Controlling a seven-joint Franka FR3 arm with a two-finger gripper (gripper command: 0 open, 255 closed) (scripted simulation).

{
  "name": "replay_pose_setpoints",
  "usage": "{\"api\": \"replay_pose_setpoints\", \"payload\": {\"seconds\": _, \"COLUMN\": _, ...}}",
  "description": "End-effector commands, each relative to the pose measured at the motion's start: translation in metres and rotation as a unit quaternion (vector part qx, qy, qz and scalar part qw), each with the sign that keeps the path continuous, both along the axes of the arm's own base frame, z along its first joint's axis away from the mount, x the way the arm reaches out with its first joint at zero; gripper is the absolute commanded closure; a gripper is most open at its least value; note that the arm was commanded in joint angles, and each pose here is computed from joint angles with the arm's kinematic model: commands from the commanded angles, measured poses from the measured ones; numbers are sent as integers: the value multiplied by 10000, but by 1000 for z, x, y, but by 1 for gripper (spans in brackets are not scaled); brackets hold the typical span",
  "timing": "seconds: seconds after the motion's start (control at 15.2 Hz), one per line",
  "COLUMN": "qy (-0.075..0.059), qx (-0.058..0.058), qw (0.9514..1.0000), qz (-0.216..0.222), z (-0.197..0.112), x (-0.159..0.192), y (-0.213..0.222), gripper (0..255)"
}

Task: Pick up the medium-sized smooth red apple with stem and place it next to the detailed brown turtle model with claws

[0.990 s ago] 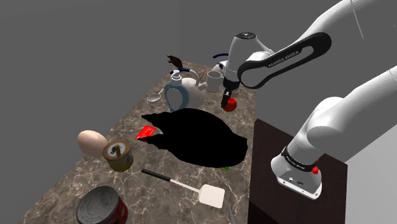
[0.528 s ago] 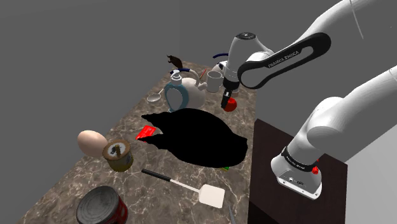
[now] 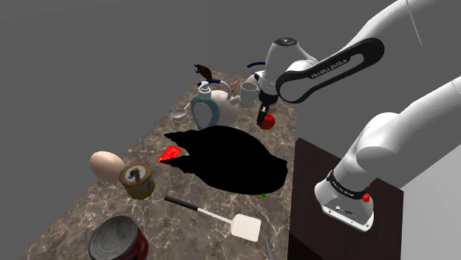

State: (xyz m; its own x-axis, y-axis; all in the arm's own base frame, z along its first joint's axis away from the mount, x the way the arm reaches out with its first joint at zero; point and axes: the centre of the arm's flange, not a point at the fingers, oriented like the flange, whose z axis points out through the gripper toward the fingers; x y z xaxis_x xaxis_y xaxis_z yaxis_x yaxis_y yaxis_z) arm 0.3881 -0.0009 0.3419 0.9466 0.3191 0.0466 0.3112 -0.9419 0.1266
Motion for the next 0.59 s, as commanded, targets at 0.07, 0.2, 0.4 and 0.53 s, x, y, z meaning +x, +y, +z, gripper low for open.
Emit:
{"api": "replay_pose_setpoints", "payload": {"seconds": 0.07, "qy": 6, "qx": 0, "qw": 10000, "qz": -1, "z": 5, "x": 0, "y": 0, "gripper": 255}}
{"api": "replay_pose_setpoints", "payload": {"seconds": 0.2, "qy": 6, "qx": 0, "qw": 10000, "qz": -1, "z": 15, "x": 0, "y": 0, "gripper": 255}}
{"api": "replay_pose_setpoints", "payload": {"seconds": 0.4, "qy": 6, "qx": 0, "qw": 10000, "qz": -1, "z": 31, "x": 0, "y": 0, "gripper": 255}}
{"api": "replay_pose_setpoints", "payload": {"seconds": 0.53, "qy": 6, "qx": 0, "qw": 10000, "qz": -1, "z": 42, "x": 0, "y": 0, "gripper": 255}}
